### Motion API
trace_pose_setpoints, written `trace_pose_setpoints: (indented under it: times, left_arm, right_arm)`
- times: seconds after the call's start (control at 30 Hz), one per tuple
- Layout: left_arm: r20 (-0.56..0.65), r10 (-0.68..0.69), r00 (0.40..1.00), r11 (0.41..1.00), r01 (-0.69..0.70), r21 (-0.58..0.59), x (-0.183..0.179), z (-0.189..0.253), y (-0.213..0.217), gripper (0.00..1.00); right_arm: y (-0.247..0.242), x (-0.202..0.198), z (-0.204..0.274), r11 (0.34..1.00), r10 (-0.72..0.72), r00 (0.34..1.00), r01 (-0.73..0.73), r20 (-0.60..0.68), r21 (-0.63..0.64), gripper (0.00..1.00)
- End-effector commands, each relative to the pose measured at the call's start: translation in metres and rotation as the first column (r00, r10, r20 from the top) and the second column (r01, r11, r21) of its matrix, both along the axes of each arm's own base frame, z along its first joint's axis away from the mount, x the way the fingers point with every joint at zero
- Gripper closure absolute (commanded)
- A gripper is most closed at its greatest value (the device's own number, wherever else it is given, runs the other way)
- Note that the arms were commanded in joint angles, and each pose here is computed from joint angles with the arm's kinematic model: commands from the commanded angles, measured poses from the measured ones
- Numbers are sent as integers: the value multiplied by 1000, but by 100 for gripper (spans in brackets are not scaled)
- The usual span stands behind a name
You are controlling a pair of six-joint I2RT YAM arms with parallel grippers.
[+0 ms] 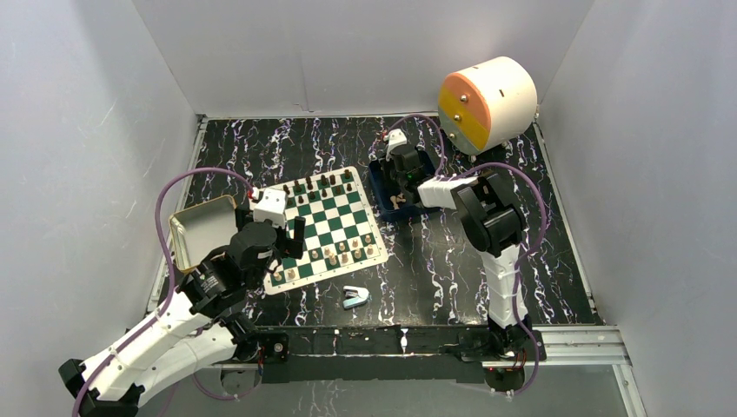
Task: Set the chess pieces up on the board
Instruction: Pick up the chess piece from the storage box, then place the chess piece on the chessboard.
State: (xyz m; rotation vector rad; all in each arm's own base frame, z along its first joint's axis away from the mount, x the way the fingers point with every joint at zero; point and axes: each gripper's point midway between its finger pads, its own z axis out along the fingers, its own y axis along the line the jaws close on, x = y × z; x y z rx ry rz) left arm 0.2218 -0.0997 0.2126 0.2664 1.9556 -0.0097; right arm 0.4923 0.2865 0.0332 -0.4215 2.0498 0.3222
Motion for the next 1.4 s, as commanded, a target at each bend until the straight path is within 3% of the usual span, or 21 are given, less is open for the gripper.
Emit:
trace_pose_setpoints:
  times: [0.0, 0.33, 0.53, 0.67, 0.77, 0.83, 0.9, 0.97, 1.13, 1.3, 1.37]
  left_arm:
    - [23, 13, 1000, 1000, -13, -6, 0, 4, 3, 12]
    - [0, -28, 1000, 1000, 28, -3, 1, -1, -7, 15]
    - [7, -99, 995, 994, 99, -34, 0, -1, -21, 16]
    - [47, -275, 960, 959, 278, -53, -3, 0, -50, 17]
    - [131, -489, 862, 869, 495, -12, -14, 3, -79, 18]
    - [205, -665, 718, 744, 661, 101, -29, 8, -98, 19]
    - [272, -735, 621, 673, 719, 173, -36, 19, -108, 18]
    - [306, -767, 564, 634, 739, 227, -36, 30, -115, 17]
    - [190, -889, 416, 456, 838, 299, -43, 15, -143, 16]
    - [143, -970, 198, 234, 922, 310, -59, 7, -175, 22]
    - [134, -982, 136, 172, 936, 306, -65, 4, -183, 24]
  right_arm:
    - [6, 13, 26, 1000, 10, 997, -11, 82, 15, 78]
    - [3, -14, 86, 997, 71, 995, -74, 67, 34, 85]
    - [-2, -75, 123, 986, 148, 982, -137, -114, 97, 85]
    - [-12, -128, 136, 974, 206, 949, -176, -239, 143, 86]
    - [-16, -172, 147, 950, 299, 908, -253, -295, 182, 86]
    - [-12, -206, 161, 906, 411, 857, -345, -312, 245, 86]
    - [-12, -234, 174, 863, 492, 808, -407, -324, 299, 86]
    - [-13, -259, 187, 823, 554, 768, -448, -321, 350, 87]
    - [-12, -306, 193, 731, 665, 679, -508, -310, 456, 87]
    - [-10, -338, 189, 643, 749, 586, -530, -309, 552, 87]
    - [-8, -345, 191, 619, 767, 569, -532, -298, 578, 87]
